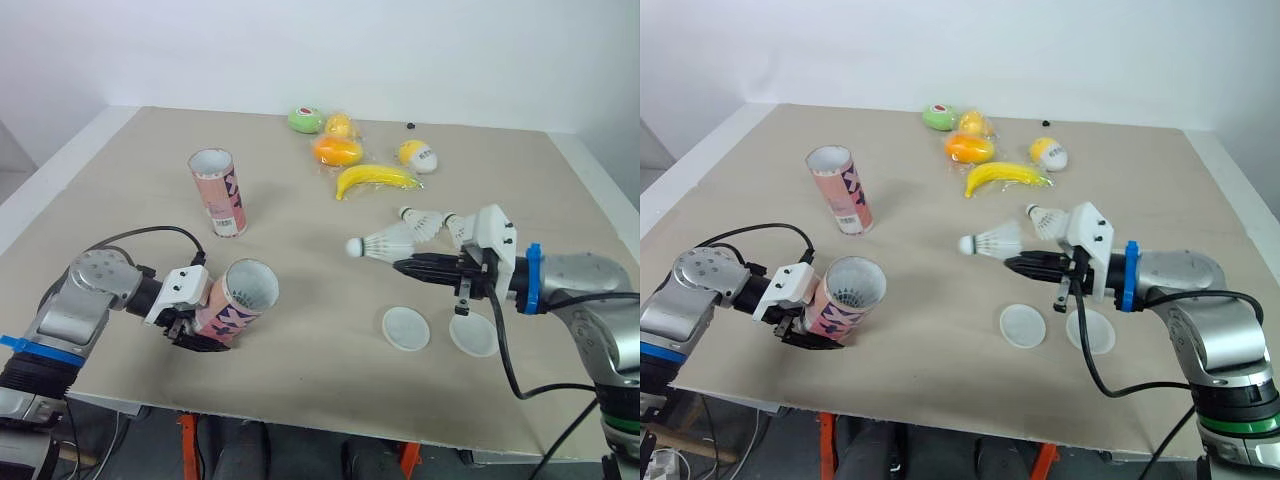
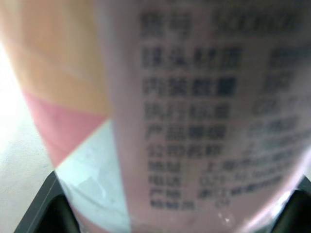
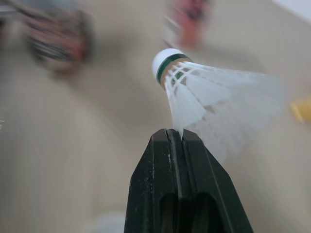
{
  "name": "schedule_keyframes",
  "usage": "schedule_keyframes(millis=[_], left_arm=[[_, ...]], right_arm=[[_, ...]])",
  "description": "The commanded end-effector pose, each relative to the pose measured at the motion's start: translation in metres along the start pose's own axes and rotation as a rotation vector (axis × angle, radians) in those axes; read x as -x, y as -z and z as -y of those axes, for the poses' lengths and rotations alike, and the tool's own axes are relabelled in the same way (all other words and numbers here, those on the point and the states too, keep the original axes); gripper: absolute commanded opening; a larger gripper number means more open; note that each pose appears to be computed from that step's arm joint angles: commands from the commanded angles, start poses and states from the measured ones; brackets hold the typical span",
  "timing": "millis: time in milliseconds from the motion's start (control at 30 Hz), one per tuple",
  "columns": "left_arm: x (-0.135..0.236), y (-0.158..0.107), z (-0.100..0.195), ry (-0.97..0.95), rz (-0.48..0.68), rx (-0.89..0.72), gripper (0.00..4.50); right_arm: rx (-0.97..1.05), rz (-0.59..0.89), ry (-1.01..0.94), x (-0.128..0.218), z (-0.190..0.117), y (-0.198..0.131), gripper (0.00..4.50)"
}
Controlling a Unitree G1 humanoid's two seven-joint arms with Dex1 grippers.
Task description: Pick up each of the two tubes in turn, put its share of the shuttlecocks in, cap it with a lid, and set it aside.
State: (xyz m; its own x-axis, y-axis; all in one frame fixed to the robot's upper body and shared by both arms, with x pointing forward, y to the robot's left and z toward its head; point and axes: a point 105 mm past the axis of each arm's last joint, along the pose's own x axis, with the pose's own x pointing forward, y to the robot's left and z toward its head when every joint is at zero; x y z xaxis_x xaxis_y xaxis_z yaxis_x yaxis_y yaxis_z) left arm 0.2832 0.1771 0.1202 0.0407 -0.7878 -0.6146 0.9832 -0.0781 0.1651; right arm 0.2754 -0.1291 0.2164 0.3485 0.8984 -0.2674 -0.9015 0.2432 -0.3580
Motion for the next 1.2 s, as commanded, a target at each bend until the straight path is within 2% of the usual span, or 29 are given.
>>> schedule_keyframes(millis=[33, 267, 667, 767, 900, 1000, 1033, 1200], left_arm=[[-0.008, 0.004, -0.001, 0.020, -0.014, 0.005, 3.39], [-0.008, 0.004, -0.003, 0.022, -0.013, -0.001, 3.39], [-0.008, 0.004, -0.001, 0.014, -0.010, 0.004, 3.39], [-0.008, 0.004, -0.001, 0.012, -0.010, 0.005, 3.39], [-0.008, 0.004, -0.002, 0.010, -0.011, 0.003, 3.39], [-0.008, 0.004, -0.002, 0.010, -0.012, 0.002, 3.39], [-0.008, 0.004, -0.002, 0.010, -0.012, 0.001, 3.39], [-0.007, 0.002, -0.004, 0.013, -0.014, -0.012, 3.39]], right_arm=[[0.137, 0.025, -0.121, -0.014, -0.013, -0.028, 0.12], [0.286, 0.037, -0.282, -0.042, -0.020, -0.051, 0.12], [0.393, 0.042, -0.425, -0.079, -0.021, -0.065, 0.12], [0.398, 0.038, -0.434, -0.085, -0.019, -0.068, 0.90], [0.393, 0.070, -0.468, -0.086, -0.022, -0.075, 2.83], [0.324, 0.176, -0.494, -0.077, -0.024, -0.089, 4.36], [0.305, 0.196, -0.495, -0.074, -0.023, -0.091, 4.47], [0.214, 0.194, -0.444, -0.073, -0.012, -0.082, 4.47]])
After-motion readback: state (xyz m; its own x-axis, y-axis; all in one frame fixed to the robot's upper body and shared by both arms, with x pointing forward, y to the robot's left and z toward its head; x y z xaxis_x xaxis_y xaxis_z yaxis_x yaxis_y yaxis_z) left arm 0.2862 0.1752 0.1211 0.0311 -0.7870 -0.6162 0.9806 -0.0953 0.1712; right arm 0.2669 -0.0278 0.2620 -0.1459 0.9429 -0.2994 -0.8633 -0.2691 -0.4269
